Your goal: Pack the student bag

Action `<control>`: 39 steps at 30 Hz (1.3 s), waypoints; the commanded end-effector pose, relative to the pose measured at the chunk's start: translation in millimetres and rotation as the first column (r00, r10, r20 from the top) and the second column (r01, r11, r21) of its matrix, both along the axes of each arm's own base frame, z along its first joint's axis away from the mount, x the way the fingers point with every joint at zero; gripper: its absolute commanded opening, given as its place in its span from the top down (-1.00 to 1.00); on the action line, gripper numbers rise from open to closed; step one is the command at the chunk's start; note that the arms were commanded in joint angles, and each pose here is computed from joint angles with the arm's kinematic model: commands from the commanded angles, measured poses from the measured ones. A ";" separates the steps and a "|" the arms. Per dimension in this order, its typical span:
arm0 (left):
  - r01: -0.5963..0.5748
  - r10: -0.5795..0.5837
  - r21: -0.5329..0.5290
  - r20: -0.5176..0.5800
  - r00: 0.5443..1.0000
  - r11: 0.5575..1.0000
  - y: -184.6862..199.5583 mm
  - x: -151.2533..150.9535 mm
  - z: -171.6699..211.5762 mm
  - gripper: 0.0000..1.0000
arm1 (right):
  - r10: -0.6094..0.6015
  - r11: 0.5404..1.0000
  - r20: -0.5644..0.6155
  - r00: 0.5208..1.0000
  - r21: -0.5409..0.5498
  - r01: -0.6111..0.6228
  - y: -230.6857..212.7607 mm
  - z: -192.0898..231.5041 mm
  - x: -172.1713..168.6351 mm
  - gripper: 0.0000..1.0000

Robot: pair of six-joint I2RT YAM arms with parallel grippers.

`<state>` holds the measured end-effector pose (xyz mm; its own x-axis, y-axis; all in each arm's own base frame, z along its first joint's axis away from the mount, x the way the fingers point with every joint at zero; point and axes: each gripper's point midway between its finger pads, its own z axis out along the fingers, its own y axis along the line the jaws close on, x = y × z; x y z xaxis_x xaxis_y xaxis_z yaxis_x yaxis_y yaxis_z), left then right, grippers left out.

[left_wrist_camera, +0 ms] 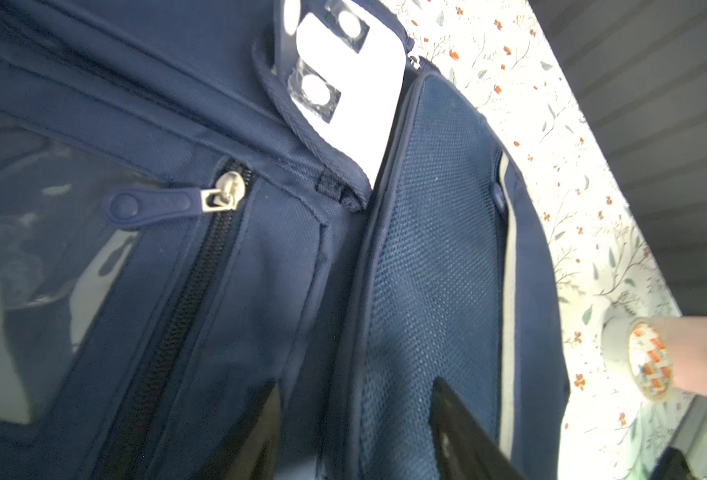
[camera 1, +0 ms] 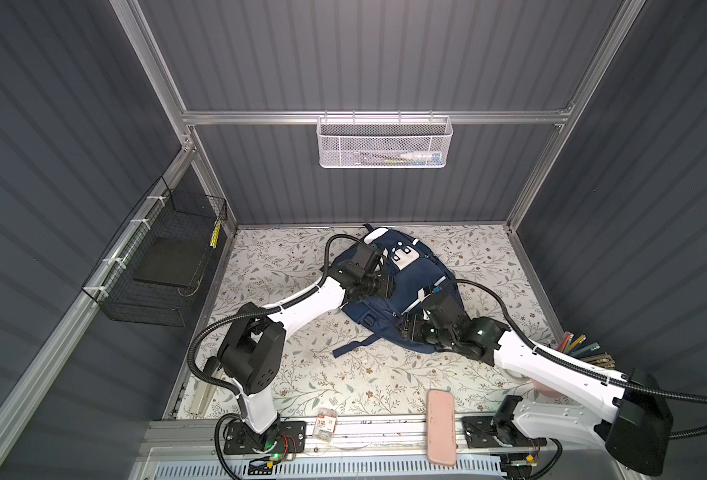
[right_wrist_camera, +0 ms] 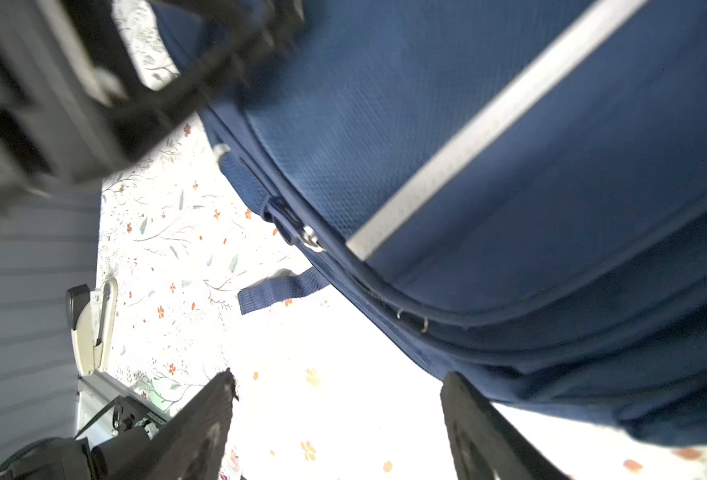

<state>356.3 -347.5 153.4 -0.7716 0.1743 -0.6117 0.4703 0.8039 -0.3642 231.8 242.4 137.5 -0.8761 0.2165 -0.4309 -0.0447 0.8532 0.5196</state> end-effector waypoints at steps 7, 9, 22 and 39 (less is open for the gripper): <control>0.014 -0.024 -0.113 -0.087 0.996 0.993 -18.0 -10.7 -2.4 0.72 | -0.198 0.977 0.055 0.979 0.096 0.193 12.2 -3.4 33.6 -0.60; 0.002 -0.017 -0.141 -0.109 0.994 0.990 -17.8 -15.3 -2.0 0.81 | -0.232 0.969 0.075 0.970 0.101 0.224 7.7 -2.1 40.8 -0.55; -0.045 -0.032 -0.346 -0.214 0.976 0.937 -18.8 -49.3 24.1 1.00 | -0.335 0.942 0.090 0.938 0.023 0.335 -27.1 -18.6 56.3 -0.11; -0.130 0.034 -0.388 -0.243 0.969 0.912 -27.0 -44.9 2.7 1.00 | -0.250 0.968 0.083 0.965 -0.009 0.251 -20.6 -12.5 32.8 -0.50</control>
